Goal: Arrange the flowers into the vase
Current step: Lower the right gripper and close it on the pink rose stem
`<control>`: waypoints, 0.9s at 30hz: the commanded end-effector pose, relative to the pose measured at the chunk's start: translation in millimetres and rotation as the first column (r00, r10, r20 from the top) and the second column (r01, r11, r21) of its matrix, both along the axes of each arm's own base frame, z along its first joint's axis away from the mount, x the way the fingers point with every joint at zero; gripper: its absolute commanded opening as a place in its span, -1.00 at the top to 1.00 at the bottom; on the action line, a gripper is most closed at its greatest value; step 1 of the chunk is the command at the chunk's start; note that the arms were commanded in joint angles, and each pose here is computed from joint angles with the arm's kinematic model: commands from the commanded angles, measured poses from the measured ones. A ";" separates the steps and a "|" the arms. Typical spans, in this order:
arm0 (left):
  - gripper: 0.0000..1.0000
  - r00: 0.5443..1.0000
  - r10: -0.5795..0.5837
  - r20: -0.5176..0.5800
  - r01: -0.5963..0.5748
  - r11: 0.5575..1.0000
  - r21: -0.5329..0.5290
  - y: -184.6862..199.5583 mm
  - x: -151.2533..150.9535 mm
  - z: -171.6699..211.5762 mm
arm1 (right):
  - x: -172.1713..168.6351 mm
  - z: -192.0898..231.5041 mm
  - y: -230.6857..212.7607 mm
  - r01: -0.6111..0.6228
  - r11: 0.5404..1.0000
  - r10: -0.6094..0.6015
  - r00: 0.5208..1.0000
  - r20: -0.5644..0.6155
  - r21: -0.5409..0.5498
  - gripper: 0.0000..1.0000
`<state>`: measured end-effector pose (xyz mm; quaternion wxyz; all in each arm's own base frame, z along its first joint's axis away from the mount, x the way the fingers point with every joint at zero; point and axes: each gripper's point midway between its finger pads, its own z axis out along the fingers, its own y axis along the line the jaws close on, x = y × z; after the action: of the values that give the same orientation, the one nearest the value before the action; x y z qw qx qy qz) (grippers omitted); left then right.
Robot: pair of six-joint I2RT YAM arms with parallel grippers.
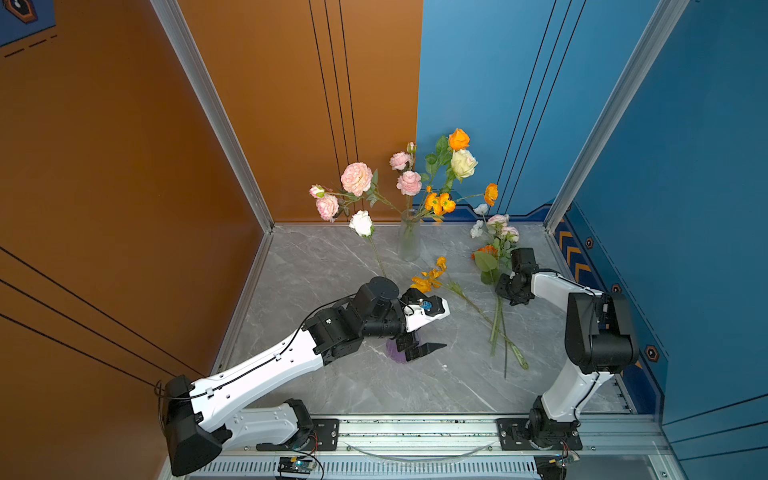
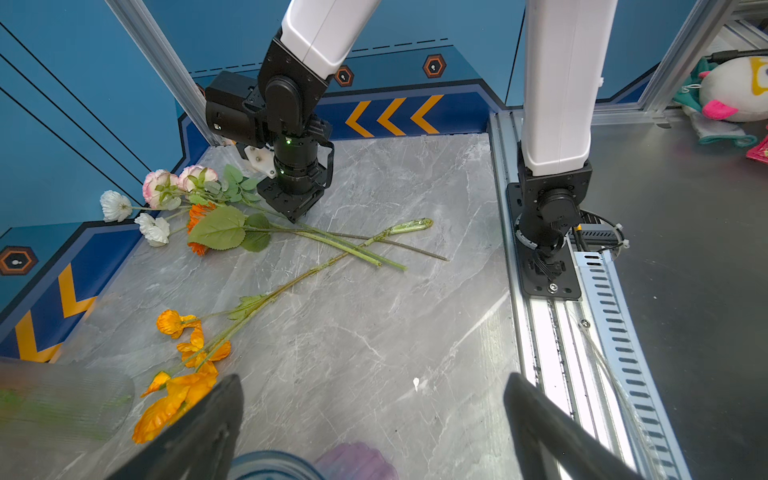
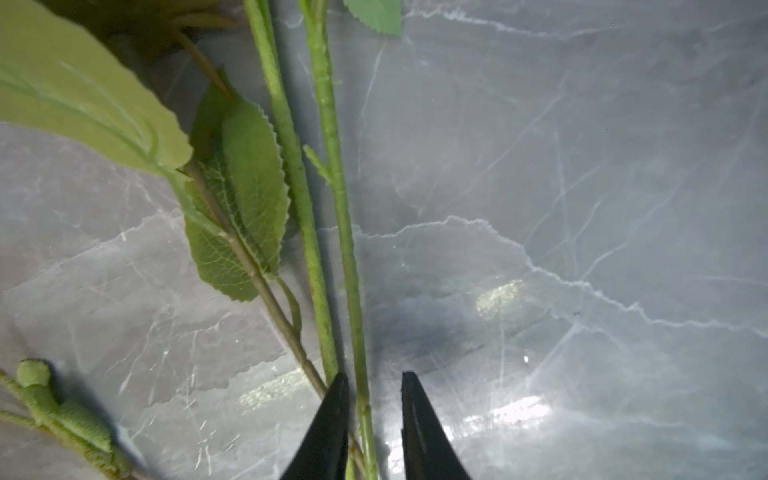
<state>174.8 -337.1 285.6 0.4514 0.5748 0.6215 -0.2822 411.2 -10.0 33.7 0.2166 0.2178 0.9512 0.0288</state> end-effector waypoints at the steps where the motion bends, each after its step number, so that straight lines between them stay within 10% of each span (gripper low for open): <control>1: -0.96 1.000 -0.020 0.014 0.020 1.000 -0.010 -0.2 -3.6 1.1 | 3.0 -7.0 1.2 -0.029 1.000 0.029 0.999 -0.031 0.012 0.54; 17: -0.96 0.999 -0.040 0.015 0.040 0.999 -0.006 0.1 -7.6 0.8 | 8.9 -22.6 -1.6 -0.073 0.997 0.071 0.988 -0.135 -0.014 0.57; 27: -0.96 0.998 -0.045 0.035 0.046 0.999 -0.020 4.2 -10.9 8.3 | 4.1 -5.1 -8.6 -0.084 0.994 0.075 0.991 -0.113 -0.071 1.00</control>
<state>172.6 -335.3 289.7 0.4582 0.5804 0.6121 -0.2803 434.4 -10.2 22.7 0.1864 0.1815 0.9653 0.0204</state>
